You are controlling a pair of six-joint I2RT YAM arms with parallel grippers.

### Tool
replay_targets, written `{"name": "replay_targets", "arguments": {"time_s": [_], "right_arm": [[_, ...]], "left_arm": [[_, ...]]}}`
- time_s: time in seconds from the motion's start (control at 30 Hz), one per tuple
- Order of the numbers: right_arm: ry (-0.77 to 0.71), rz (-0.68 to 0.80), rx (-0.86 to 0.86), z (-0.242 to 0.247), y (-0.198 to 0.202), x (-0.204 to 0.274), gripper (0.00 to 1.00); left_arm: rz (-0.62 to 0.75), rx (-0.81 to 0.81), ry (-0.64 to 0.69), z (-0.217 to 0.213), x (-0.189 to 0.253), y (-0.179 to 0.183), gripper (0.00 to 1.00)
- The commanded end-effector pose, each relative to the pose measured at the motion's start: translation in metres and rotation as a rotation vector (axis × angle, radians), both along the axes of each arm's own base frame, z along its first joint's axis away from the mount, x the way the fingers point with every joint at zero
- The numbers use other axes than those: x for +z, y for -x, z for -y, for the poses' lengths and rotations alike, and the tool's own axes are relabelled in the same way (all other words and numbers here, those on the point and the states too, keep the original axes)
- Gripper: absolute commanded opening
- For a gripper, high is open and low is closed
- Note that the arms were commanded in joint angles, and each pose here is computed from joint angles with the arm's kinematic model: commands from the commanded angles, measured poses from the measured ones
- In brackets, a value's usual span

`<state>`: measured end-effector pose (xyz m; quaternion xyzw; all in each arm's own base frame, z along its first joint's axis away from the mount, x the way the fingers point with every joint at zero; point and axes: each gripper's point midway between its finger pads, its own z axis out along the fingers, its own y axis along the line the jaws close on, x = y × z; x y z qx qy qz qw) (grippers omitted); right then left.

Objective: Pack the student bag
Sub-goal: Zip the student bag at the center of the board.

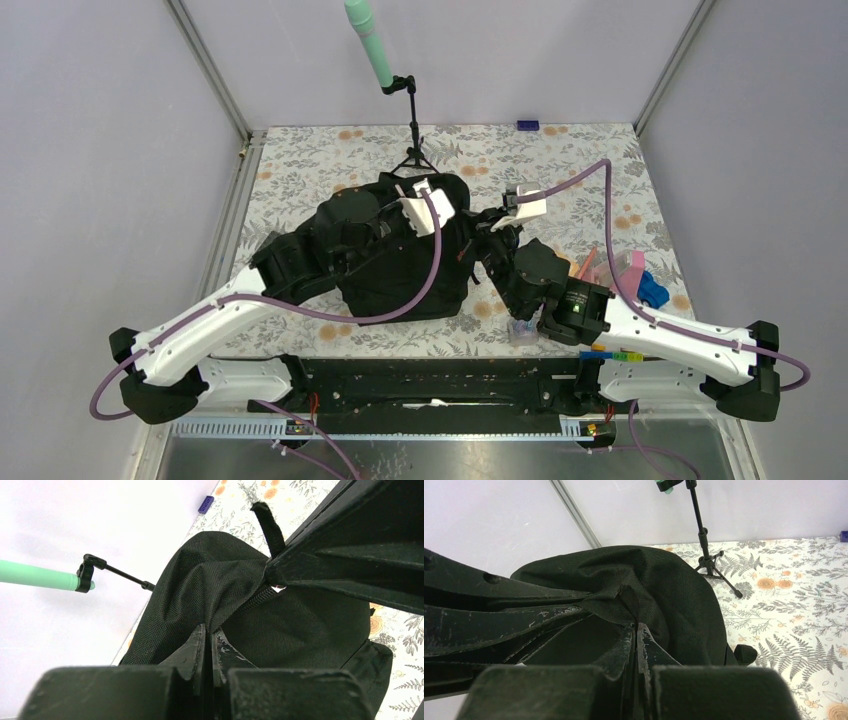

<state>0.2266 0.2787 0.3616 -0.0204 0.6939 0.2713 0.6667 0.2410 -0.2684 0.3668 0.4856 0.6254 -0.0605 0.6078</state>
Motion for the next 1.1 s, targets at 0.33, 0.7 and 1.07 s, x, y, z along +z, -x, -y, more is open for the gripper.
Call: {"name": "replay_targets", "arguments": {"time_s": [0.33,0.7,1.07], "right_arm": [[-0.129,-0.080,-0.179,0.043,-0.004,-0.022,0.00],[-0.164,-0.086,-0.169,0.053,0.001,-0.018,0.00],[-0.216,-0.238,-0.140,0.042,0.010,-0.089,0.09]], "left_arm": [[0.184,0.336,0.099,-0.058,0.060,-0.030,0.00],[0.207,0.417,0.135,-0.075,0.085,-0.035,0.00],[0.164,0.533,0.252,-0.096,0.095,-0.049,0.00]]}}
